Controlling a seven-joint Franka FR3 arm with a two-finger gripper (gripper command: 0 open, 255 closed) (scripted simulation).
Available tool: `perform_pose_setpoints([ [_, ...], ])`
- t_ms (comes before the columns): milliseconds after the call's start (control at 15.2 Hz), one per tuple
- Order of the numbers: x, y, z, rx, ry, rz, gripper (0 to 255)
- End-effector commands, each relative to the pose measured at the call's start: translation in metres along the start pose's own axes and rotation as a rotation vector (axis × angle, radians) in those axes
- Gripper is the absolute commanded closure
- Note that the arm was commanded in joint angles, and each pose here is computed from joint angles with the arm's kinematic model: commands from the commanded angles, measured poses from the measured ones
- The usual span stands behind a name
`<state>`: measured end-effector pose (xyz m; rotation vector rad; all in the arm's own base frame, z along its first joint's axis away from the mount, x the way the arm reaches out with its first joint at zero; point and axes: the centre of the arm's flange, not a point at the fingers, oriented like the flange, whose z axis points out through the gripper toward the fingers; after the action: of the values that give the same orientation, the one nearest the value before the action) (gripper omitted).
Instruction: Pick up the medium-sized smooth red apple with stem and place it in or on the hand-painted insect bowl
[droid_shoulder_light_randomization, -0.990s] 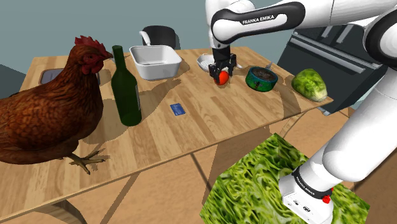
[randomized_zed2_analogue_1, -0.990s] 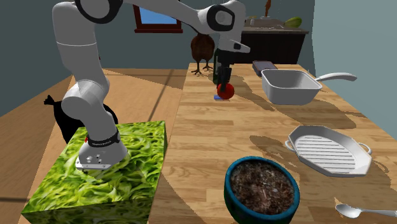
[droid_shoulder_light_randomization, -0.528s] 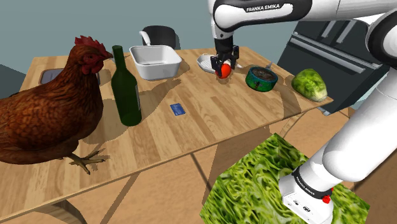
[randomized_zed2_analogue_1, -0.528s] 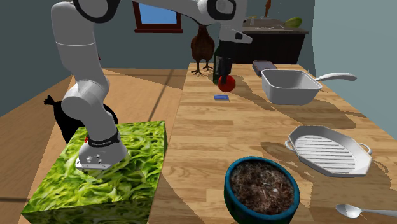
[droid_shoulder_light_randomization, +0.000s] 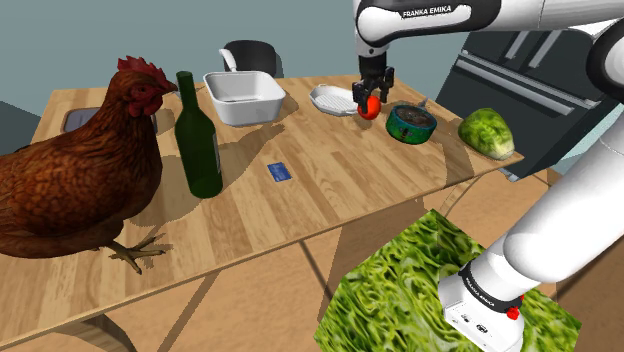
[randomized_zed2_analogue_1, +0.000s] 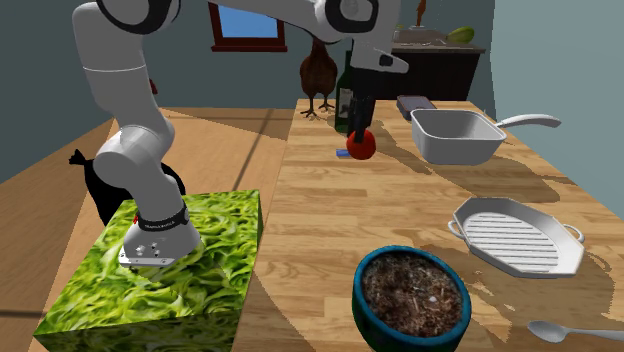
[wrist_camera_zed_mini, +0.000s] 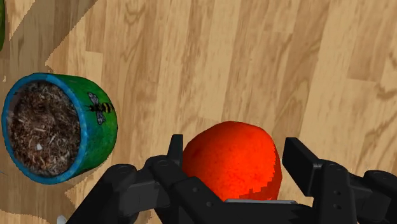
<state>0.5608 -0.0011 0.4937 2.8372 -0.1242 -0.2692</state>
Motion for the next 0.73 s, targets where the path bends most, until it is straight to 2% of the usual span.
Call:
perform_pose_setpoints([
  [0, 0.003, 0.026, 0.005, 0.0, 0.0, -0.001, 255],
  [660, 0.015, 0.152, 0.04, 0.0, 0.0, -0.001, 255],
])
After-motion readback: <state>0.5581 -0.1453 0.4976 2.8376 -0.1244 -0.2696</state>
